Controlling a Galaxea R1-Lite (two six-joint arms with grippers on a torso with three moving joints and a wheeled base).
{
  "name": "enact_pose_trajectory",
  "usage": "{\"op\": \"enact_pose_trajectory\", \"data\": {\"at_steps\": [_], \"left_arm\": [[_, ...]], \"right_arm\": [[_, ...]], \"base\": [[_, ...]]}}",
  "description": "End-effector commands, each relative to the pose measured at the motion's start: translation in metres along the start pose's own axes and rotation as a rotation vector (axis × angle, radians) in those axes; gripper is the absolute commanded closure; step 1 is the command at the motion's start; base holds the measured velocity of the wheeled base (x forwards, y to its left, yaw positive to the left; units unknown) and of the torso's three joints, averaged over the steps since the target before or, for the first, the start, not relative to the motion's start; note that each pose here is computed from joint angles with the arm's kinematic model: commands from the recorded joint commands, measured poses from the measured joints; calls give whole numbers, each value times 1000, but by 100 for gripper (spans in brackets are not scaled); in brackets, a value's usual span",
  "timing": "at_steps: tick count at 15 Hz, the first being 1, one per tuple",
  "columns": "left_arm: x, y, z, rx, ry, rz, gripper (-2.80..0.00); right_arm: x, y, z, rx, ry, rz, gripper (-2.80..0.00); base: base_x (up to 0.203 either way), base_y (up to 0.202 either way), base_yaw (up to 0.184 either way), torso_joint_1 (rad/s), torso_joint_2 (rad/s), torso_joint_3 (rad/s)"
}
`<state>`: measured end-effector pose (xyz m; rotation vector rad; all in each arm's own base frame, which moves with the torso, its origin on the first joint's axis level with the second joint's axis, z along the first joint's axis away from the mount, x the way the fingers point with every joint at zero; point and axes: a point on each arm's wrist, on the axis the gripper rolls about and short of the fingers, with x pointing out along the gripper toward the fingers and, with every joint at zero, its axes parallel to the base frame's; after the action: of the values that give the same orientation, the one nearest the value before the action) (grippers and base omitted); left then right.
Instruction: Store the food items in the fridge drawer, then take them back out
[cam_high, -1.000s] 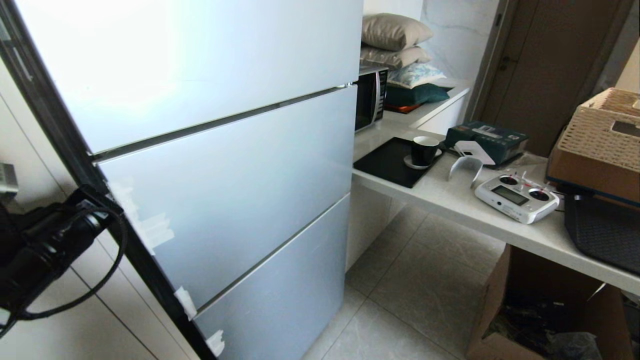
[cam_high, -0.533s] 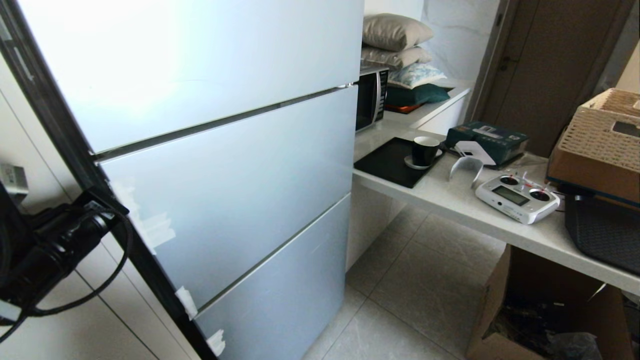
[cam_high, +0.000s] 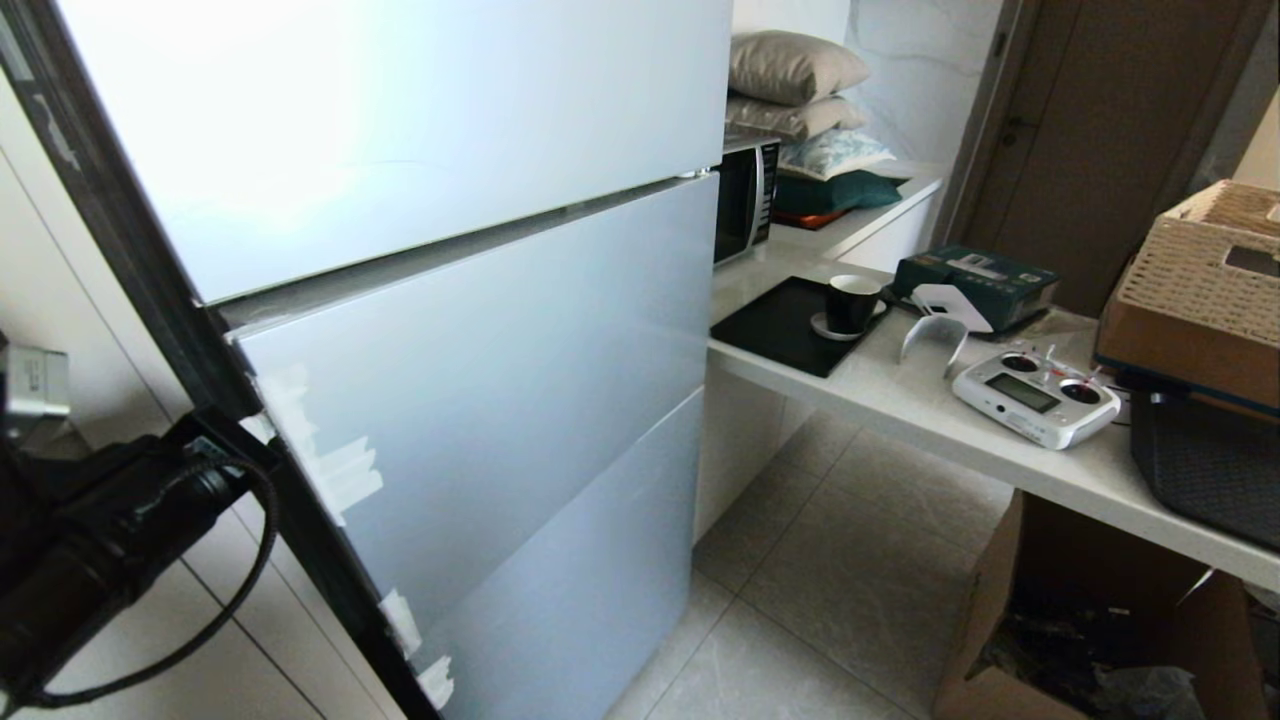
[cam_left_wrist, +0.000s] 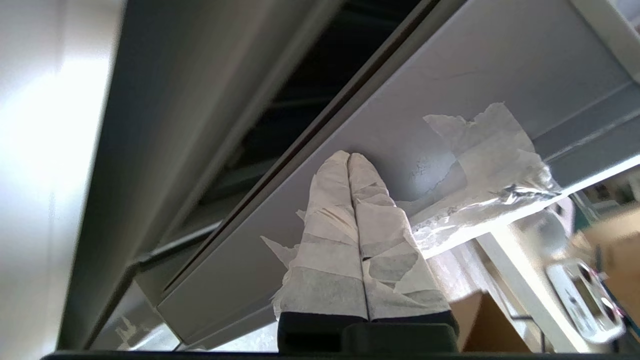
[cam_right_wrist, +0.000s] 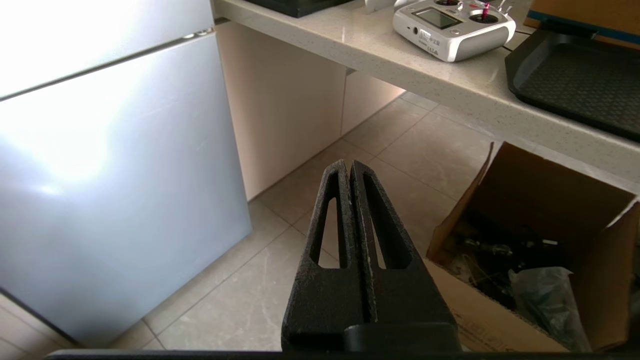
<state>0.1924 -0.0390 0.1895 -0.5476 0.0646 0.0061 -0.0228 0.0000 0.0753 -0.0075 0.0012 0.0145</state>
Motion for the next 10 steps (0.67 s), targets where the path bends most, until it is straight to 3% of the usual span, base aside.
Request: {"op": "enact_pose_trajectory", "data": {"at_steps": [1, 10], "left_arm": [[-10, -3, -3, -4, 7, -37, 0], [-52, -11, -22, 11, 94, -188, 0]], "right_arm": [[0, 0, 0, 0, 2, 1, 0], [0, 0, 0, 0, 3, 1, 0]], "base": [[0, 0, 0, 0, 0, 0], [0, 0, 0, 0, 0, 0]]}}
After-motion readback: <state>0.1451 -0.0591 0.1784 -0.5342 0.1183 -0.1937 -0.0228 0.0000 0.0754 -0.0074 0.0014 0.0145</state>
